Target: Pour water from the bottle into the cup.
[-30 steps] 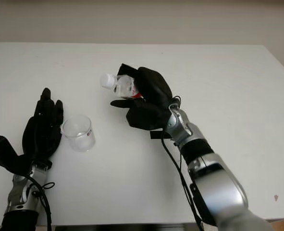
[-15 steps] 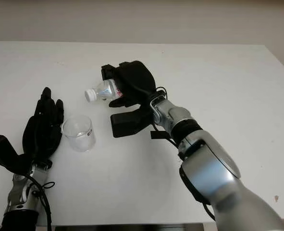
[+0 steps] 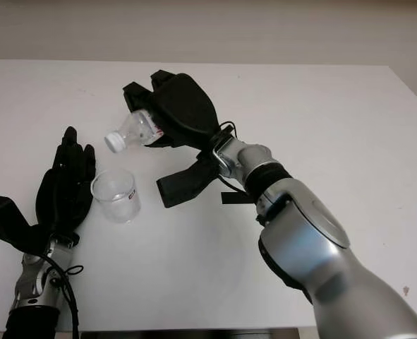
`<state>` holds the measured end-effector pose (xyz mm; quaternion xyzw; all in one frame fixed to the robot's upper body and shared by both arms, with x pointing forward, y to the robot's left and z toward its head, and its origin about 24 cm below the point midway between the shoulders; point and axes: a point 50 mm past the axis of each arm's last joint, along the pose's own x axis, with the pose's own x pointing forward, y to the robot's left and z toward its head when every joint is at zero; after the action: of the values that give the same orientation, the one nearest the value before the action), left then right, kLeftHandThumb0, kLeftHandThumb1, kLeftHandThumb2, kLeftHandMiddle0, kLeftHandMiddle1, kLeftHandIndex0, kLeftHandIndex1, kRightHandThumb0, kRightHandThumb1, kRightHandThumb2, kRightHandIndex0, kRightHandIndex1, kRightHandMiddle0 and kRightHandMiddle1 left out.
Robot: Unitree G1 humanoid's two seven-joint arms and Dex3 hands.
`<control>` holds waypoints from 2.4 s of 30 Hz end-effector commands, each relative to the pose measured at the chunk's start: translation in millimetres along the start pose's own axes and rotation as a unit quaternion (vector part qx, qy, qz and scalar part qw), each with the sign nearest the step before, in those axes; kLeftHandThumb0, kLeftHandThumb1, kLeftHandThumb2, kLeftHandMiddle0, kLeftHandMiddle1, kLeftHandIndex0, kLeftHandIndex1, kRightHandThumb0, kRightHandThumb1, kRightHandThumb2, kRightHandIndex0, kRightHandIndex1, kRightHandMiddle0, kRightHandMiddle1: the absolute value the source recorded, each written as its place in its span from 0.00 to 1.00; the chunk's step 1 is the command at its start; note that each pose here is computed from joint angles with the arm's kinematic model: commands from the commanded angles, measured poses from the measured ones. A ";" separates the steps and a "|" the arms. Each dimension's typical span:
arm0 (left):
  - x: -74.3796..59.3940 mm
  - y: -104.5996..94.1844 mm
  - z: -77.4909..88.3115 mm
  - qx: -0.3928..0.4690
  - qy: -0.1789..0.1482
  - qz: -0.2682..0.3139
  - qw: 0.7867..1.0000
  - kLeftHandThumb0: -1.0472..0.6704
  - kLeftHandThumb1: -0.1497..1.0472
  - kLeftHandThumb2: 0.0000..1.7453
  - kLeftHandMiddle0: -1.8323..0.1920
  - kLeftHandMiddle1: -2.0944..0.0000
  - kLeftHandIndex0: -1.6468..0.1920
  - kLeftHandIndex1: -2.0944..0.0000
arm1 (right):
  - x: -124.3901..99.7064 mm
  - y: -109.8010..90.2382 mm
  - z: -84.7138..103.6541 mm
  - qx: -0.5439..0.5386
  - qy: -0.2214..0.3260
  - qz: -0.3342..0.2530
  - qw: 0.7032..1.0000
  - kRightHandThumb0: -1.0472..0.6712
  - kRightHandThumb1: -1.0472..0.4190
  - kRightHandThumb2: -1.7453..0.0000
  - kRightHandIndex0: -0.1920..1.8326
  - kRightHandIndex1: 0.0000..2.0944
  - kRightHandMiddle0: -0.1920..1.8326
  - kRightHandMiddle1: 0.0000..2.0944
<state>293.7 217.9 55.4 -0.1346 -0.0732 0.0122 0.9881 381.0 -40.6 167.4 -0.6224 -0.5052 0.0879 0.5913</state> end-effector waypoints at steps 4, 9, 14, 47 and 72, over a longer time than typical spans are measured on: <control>-1.7 -1.8 -6.7 -0.004 0.006 0.000 1.000 0.18 1.00 0.25 0.98 0.97 0.97 0.97 | 12.1 -10.3 2.4 -0.042 -0.044 -0.025 0.998 0.32 0.00 0.93 0.70 1.00 0.32 0.89; -1.9 -2.3 -7.5 -0.008 0.006 0.003 1.000 0.18 1.00 0.24 0.98 0.97 0.97 0.97 | 14.4 -10.8 4.8 -0.117 -0.103 -0.016 0.988 0.30 0.00 0.91 0.66 1.00 0.28 0.86; -2.2 -2.7 -8.3 -0.007 0.003 0.002 1.000 0.19 1.00 0.25 0.98 0.97 0.97 0.97 | 14.6 -10.7 8.0 -0.138 -0.132 -0.024 0.981 0.30 0.00 0.82 0.66 1.00 0.33 0.99; -4.9 1.0 -9.6 -0.014 0.009 0.002 1.000 0.19 1.00 0.24 0.98 0.97 0.97 0.97 | -29.4 -6.8 -46.8 0.446 0.253 -0.013 0.859 0.39 0.00 0.80 0.81 1.00 0.66 1.00; -7.8 -0.3 -10.2 -0.014 0.018 -0.010 1.000 0.18 1.00 0.26 0.99 0.98 0.98 0.98 | -129.1 -28.5 -28.9 0.669 0.382 -0.120 0.626 0.38 0.00 0.77 0.82 1.00 0.63 1.00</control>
<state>291.9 215.1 52.4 -0.1410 -0.0714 -0.0040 0.9874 327.6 -158.7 132.5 0.0241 -0.1007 0.0877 0.9908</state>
